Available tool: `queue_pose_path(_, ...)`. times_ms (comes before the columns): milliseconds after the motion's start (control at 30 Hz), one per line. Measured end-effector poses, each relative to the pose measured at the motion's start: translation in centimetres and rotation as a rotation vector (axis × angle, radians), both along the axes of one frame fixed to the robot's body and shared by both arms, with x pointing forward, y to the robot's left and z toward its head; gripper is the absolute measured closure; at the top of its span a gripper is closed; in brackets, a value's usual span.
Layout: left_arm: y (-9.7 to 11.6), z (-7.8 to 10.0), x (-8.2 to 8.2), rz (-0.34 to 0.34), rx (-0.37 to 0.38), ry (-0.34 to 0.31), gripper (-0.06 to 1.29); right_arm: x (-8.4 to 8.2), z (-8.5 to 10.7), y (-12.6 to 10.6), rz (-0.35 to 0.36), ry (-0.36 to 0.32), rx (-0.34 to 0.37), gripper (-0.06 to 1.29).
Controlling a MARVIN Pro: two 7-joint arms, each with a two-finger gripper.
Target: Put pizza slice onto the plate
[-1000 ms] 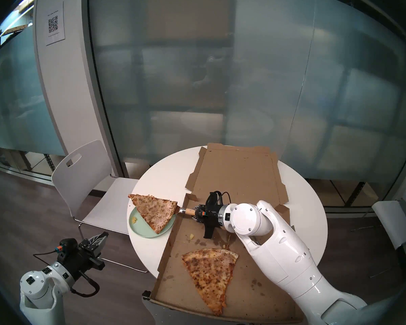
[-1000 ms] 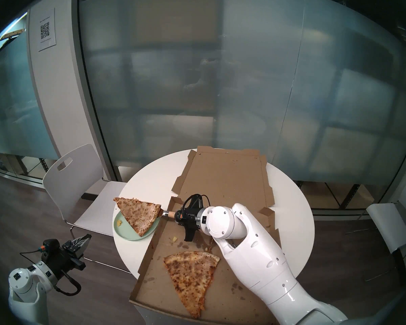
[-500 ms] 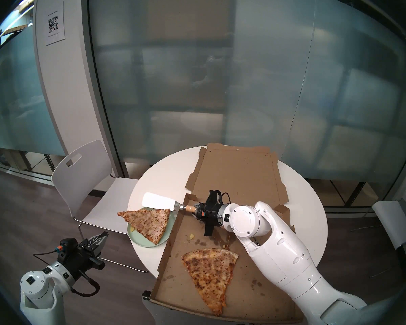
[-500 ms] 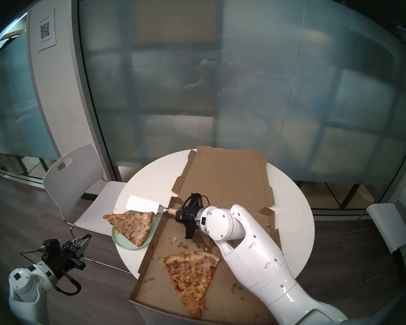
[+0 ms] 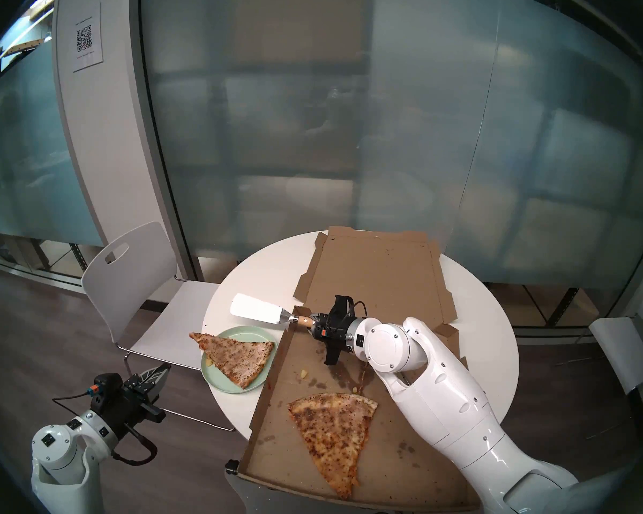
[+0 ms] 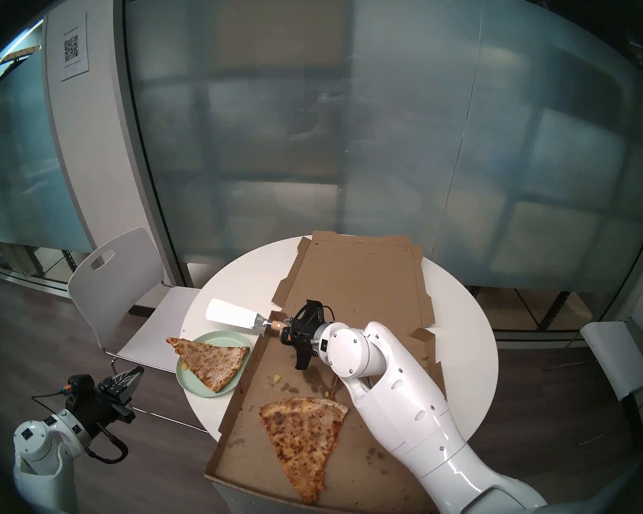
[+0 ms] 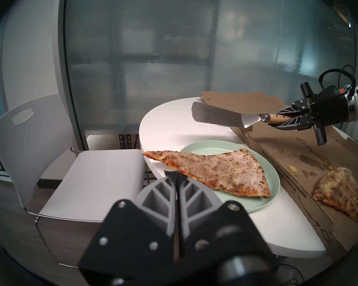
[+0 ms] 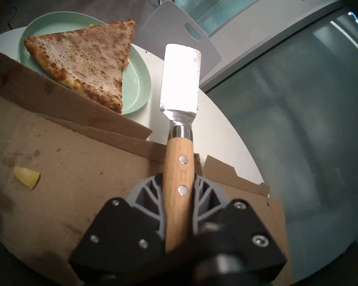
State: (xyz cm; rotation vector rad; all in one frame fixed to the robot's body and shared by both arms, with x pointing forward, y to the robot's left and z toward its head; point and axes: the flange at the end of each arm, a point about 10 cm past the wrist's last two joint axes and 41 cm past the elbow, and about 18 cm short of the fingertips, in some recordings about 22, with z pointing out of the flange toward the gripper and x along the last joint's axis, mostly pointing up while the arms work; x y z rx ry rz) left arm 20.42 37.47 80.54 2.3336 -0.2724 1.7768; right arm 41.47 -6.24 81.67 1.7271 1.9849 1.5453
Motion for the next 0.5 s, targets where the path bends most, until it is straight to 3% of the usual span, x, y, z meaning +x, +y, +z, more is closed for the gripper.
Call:
queue_pose_path(233, 0.1, 0.5, 0.5, -0.006, 0.004, -0.014, 1.19, 0.1, 0.8, -0.9, -0.014, 0.053, 0.046, 1.08)
queue_pose_path(500, -0.1, 1.1, 1.1, -0.015, 0.004, -0.029, 1.19, -1.5, 2.2, -2.4, -0.022, 0.179, 0.112, 1.08)
